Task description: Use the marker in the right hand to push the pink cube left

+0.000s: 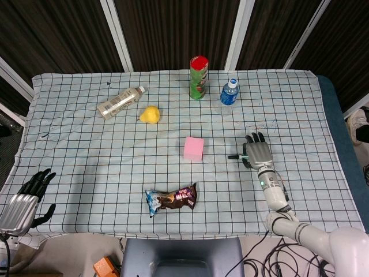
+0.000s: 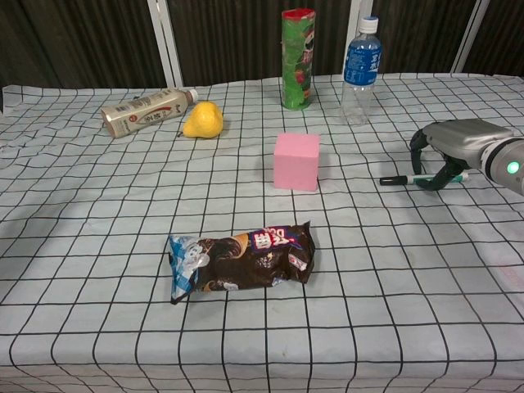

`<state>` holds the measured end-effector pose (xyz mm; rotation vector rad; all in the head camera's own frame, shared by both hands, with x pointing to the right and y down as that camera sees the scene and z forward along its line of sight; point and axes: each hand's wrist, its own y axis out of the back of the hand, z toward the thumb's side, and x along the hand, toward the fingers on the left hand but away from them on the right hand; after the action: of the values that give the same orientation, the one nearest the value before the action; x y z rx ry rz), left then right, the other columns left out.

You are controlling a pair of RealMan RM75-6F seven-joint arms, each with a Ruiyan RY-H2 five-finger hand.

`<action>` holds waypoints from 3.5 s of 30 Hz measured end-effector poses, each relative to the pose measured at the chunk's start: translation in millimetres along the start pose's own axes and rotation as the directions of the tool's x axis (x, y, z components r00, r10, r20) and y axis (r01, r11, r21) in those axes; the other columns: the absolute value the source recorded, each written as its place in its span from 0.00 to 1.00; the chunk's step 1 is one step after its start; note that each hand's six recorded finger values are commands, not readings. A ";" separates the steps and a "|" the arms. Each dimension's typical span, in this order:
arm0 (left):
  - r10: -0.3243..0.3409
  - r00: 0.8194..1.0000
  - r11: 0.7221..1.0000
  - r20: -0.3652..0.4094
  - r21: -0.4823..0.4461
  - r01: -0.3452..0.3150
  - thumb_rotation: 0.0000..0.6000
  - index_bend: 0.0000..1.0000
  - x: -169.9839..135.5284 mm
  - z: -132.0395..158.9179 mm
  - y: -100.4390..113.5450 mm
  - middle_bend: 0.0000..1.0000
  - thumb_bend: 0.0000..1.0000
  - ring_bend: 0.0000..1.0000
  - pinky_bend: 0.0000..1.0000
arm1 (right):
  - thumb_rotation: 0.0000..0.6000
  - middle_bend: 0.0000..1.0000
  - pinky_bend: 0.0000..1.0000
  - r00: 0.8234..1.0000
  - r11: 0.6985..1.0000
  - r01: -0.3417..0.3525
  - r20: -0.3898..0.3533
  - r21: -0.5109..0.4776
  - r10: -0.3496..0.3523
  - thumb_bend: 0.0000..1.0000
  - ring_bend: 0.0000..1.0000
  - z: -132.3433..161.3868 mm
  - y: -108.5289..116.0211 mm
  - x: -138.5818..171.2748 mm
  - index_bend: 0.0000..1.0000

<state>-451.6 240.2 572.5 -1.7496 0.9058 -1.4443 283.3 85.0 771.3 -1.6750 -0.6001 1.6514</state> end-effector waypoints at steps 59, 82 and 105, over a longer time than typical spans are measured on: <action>0.024 1.000 0.999 0.007 -0.029 -0.024 1.00 0.00 -4.7 -2.9 7.8 0.00 0.40 0.00 0.20 | 1.00 0.70 0.19 0.985 0.988 0.154 -0.084 0.028 -0.151 0.50 0.45 44.8 32.6 -5.9 0.97; 0.045 0.999 0.997 -0.007 -0.067 -0.045 1.00 0.00 -7.0 -12.6 16.7 0.00 0.40 0.00 0.20 | 1.00 0.70 0.19 0.958 0.981 0.179 -0.240 0.069 -0.158 0.50 0.45 176.0 48.3 -26.5 0.97; 0.061 0.998 0.995 -0.005 -0.082 -0.061 1.00 0.00 -12.0 -18.6 21.6 0.00 0.40 0.00 0.20 | 1.00 0.70 0.19 0.933 0.970 0.232 -0.297 0.071 -0.202 0.50 0.45 253.5 59.2 -20.7 0.97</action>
<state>-473.6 237.7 550.8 -1.7640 1.0238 -1.3881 23.1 70.8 755.1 -1.6664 -0.5237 1.2323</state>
